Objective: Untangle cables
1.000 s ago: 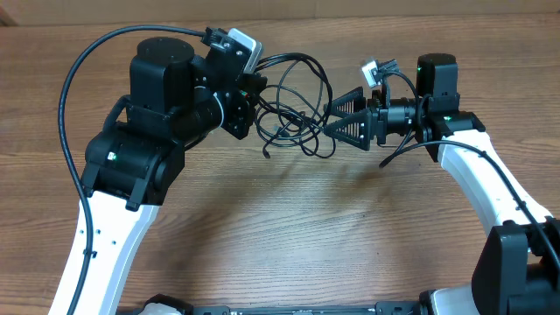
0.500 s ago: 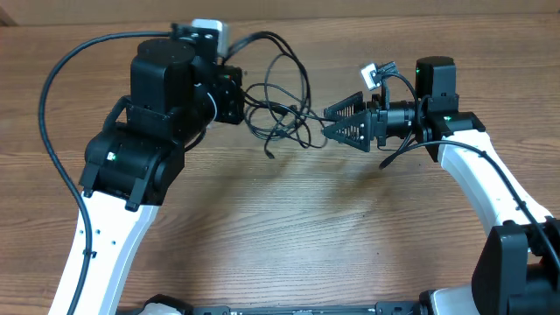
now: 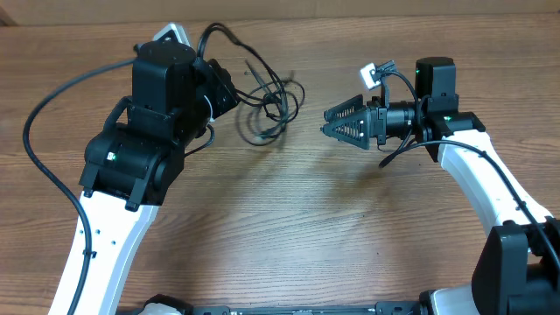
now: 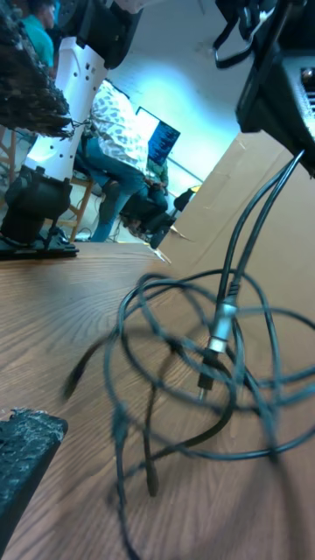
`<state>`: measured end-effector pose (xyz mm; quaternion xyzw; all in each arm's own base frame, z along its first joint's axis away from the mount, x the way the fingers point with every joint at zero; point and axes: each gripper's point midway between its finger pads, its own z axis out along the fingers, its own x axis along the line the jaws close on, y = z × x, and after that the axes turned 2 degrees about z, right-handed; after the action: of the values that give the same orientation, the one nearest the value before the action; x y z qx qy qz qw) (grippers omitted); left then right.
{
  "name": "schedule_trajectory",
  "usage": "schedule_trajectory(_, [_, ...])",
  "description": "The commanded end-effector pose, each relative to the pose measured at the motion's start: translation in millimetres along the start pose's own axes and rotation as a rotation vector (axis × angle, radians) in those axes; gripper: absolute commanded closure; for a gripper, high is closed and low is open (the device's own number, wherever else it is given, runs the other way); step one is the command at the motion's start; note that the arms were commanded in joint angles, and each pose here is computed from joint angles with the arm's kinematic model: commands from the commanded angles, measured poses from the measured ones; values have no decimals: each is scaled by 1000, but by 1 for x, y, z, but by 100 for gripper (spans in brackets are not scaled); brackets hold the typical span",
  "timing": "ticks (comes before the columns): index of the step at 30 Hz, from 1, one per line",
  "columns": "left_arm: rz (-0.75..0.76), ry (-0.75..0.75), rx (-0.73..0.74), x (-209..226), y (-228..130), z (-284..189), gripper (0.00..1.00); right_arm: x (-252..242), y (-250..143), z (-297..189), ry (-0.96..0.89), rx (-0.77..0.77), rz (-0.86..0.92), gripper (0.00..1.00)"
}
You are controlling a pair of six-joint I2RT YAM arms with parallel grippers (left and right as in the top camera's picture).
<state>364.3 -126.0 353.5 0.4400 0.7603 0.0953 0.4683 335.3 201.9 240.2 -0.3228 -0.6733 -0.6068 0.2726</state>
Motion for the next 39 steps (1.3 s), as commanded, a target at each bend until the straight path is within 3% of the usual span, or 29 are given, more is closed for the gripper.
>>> schedule_trajectory(1, [-291, -32, -41, -6, 11, -14, 96, 6, 8, -1, -36, -8, -22, 0])
schedule_trajectory(4, [-381, -36, -35, -7, 10, -14, 96, -7, 6, -2, -109, -9, 12, 0])
schedule_trajectory(16, [-390, -94, 65, -20, -4, -15, 96, -28, 4, -6, -232, -13, 37, 0])
schedule_trajectory(25, [-266, -63, 85, -12, -12, -14, 95, -38, -1, -8, -292, -7, 71, 0])
schedule_trajectory(28, [-114, -14, 111, 0, -21, -15, 68, -38, -1, -8, -293, -8, 71, 0])
schedule_trajectory(32, [118, 106, 153, 30, -32, -15, 47, -39, -1, -9, -299, -8, 67, 0])
schedule_trajectory(35, [233, 215, 214, 56, -44, -17, 7, -41, -1, -9, -312, -9, 66, 0])
schedule_trajectory(36, [249, 251, 228, 64, -47, -18, 0, -41, -1, -9, -312, -9, 66, 0])
schedule_trajectory(39, [273, 384, 265, 91, -52, -17, 0, -41, -1, -9, -312, -9, 67, 0])
